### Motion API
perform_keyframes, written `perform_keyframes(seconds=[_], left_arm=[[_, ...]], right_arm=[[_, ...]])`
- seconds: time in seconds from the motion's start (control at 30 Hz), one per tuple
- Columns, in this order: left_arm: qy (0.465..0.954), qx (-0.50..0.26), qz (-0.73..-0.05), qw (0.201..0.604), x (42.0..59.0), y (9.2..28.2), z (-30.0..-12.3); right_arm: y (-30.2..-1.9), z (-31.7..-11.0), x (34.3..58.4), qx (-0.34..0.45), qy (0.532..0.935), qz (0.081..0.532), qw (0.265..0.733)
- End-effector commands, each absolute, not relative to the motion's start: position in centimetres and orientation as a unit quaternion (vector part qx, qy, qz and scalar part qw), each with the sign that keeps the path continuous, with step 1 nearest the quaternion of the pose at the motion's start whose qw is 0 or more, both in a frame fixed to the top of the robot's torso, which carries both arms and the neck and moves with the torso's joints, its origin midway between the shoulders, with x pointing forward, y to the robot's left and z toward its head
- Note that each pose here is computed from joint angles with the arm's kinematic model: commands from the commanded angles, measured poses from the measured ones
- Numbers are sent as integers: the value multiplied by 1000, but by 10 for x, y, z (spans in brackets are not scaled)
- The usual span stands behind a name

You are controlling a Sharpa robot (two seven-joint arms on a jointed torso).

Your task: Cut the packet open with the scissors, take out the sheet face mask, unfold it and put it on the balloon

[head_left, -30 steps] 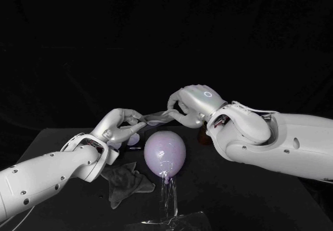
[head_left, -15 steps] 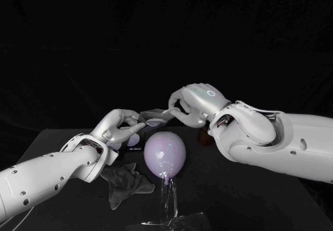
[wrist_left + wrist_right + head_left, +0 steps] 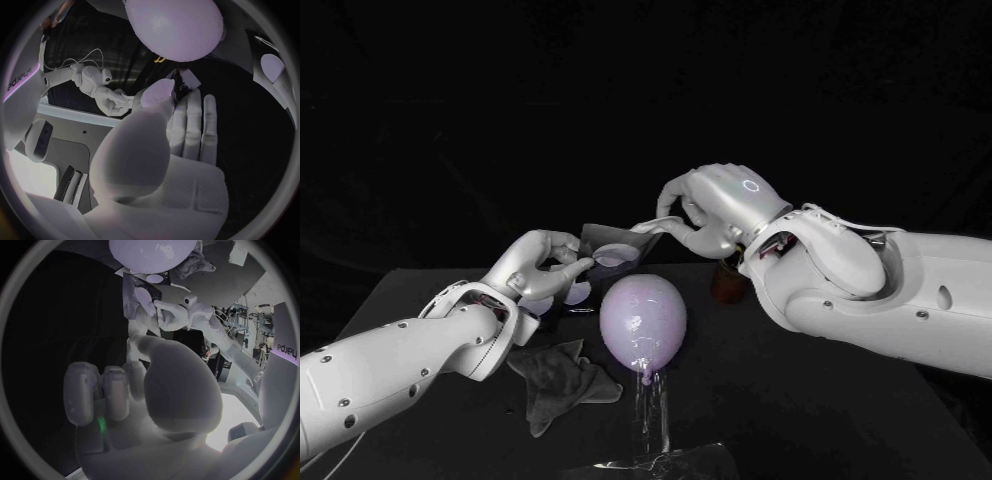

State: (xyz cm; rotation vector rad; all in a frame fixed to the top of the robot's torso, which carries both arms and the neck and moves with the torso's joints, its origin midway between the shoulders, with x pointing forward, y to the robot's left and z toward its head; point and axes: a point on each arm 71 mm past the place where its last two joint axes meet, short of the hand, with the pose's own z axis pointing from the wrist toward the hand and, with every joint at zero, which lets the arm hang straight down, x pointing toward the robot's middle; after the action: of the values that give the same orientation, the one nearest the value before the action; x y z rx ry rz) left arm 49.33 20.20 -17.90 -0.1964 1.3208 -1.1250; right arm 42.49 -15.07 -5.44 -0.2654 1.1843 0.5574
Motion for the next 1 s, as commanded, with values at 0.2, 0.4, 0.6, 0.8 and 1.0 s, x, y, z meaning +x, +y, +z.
perform_keyframes(seconds=[0.2,0.4,0.6,0.8,1.0], left_arm=[[581,-90,-494,640,494,202,-179],[582,-91,-494,640,494,204,-179],[585,-88,-493,638,494,208,-180],[592,-86,-489,635,495,214,-181],[596,-85,-485,635,494,223,-182]], right_arm=[[-150,-51,424,-132,536,268,790],[-151,-50,426,-125,532,274,791],[-154,-48,430,-107,525,283,795],[-157,-42,437,-87,523,289,797],[-159,-38,443,-75,523,291,797]])
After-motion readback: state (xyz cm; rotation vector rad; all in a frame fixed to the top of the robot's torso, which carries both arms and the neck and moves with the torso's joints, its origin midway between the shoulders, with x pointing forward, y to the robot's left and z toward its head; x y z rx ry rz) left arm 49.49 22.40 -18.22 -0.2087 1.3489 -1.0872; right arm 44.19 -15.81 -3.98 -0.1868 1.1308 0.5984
